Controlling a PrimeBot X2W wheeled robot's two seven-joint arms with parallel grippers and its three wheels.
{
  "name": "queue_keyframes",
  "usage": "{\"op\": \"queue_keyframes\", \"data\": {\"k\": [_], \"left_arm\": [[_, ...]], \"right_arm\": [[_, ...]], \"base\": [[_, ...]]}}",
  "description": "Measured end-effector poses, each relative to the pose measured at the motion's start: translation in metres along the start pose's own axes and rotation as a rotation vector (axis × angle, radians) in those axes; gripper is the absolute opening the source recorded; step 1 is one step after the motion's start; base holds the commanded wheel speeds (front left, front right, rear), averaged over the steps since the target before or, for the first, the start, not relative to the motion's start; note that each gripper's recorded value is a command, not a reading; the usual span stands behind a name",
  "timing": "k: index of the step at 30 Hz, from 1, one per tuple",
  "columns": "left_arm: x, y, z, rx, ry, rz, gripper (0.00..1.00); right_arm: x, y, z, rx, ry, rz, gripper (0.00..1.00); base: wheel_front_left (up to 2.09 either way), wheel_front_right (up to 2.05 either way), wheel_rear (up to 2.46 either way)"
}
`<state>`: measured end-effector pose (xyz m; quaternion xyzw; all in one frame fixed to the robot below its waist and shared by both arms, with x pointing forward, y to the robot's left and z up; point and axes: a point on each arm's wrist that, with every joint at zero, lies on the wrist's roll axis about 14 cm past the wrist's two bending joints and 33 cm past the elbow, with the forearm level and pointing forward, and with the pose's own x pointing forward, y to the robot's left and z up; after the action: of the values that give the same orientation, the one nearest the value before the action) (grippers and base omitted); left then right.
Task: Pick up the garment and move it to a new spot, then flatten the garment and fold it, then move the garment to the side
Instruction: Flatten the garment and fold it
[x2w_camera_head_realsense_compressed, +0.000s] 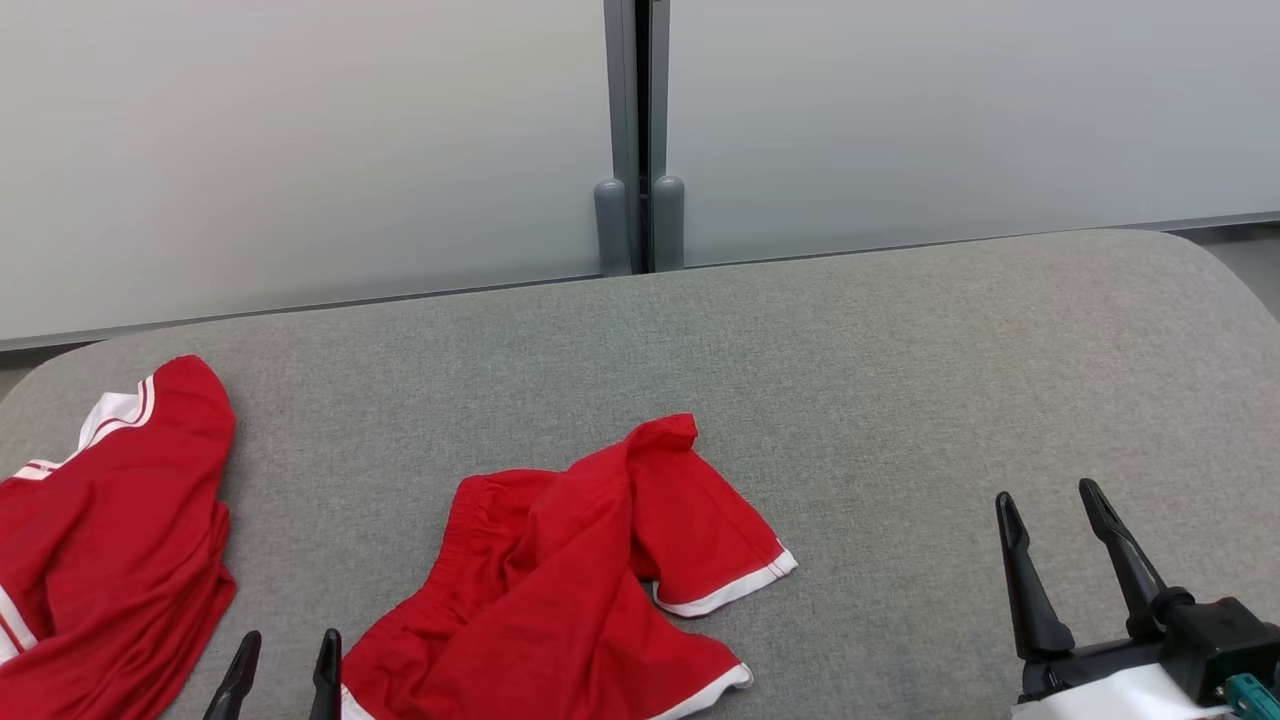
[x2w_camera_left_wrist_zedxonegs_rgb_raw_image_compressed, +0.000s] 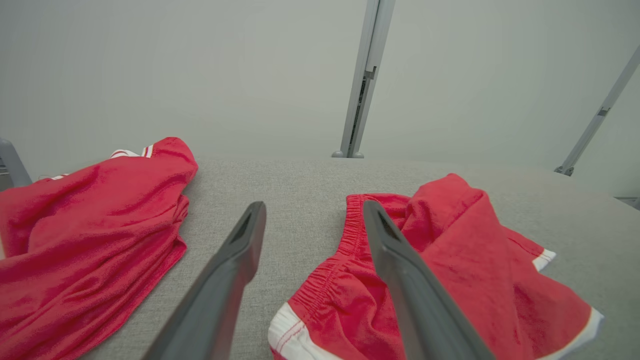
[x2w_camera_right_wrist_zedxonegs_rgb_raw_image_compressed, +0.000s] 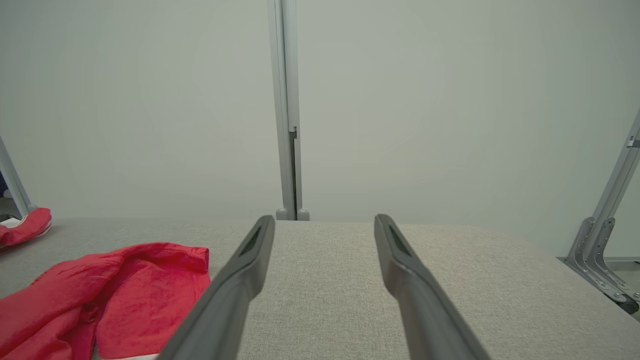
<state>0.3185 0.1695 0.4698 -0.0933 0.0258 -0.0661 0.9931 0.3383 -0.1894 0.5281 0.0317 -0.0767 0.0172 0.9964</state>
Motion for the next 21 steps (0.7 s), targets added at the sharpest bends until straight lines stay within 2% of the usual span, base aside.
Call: {"op": "queue_keyframes", "data": {"k": [21], "left_arm": [[-0.007, 0.007, 0.009, 0.014, -0.036, 0.03, 1.0]], "right_arm": [[-0.001, 0.009, -0.01, 0.025, 0.029, 0.02, 1.0]], "base": [[0.0, 0.0, 0.0]]}}
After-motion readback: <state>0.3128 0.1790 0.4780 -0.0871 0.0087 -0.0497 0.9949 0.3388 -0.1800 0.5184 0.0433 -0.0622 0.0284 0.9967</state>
